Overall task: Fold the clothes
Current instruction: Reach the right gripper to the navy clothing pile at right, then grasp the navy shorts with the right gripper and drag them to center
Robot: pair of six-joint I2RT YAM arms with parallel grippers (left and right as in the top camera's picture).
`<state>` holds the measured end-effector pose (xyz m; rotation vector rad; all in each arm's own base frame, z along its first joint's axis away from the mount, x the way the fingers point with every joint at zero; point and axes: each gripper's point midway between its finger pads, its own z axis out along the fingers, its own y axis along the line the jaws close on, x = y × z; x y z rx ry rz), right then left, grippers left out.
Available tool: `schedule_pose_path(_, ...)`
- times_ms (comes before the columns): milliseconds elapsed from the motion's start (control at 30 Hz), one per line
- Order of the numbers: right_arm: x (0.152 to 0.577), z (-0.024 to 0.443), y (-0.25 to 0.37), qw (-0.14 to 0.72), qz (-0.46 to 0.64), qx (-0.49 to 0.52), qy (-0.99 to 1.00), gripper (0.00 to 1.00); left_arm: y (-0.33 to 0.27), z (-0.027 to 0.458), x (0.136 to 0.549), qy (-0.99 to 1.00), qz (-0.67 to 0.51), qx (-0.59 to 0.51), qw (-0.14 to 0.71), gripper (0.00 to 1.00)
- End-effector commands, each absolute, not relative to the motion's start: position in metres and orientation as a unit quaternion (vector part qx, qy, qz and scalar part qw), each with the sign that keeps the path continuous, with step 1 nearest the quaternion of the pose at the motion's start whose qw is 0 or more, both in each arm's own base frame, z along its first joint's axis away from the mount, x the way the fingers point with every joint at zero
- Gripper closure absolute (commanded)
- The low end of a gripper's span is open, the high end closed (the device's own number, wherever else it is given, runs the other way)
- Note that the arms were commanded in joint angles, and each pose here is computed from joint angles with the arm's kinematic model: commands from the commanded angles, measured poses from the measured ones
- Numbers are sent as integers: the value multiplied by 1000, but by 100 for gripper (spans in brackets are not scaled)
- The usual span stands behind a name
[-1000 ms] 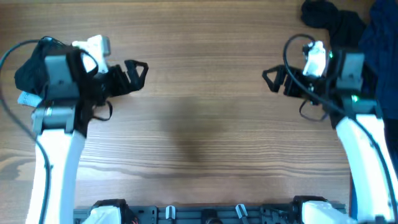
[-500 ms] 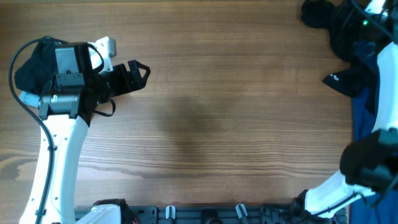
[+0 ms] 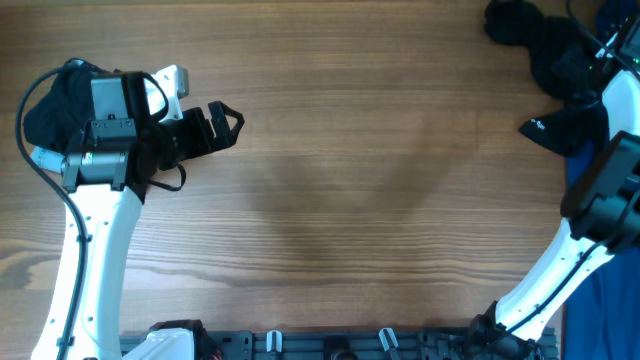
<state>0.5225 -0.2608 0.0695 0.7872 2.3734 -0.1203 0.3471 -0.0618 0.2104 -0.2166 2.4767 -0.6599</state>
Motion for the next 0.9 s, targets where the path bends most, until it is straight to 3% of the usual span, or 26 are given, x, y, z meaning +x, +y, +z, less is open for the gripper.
schedule_pose_path(0, 519, 46, -267, 294, -60, 297, 907, 9, -66, 223, 349, 919, -254, -69, 294, 0)
schedule_pose_path(100, 515, 38, -268, 284, -65, 300, 909, 21, -66, 223, 349, 919, -254, -69, 294, 0)
schedule_pose_path(167, 510, 37, -275, 276, -87, 306, 907, 38, -66, 223, 349, 919, -254, -69, 295, 0)
schedule_pose_path(233, 497, 35, -285, 257, -125, 319, 904, 69, -66, 223, 349, 919, -254, -69, 294, 0)
schedule_pose_path(400, 482, 34, -296, 235, -159, 333, 899, 80, -66, 223, 349, 919, -254, -69, 294, 0)
schedule_pose_path(433, 480, 32, -296, 231, -157, 341, 898, 93, -66, 223, 349, 919, -254, -69, 294, 0)
schedule_pose_path(533, 487, 38, -282, 241, -114, 333, 904, 96, -66, 223, 349, 919, -254, -69, 294, 0)
schedule_pose_path(600, 502, 68, -263, 279, -53, 310, 908, 96, -66, 223, 349, 919, -254, -69, 294, 0)
schedule_pose_path(733, 521, 176, -220, 387, 54, 250, 886, 96, -66, 223, 349, 919, -254, -69, 295, 0)
schedule_pose_path(867, 509, 291, -161, 475, 109, 173, 856, 96, -66, 242, 349, 911, -255, -62, 319, 1)
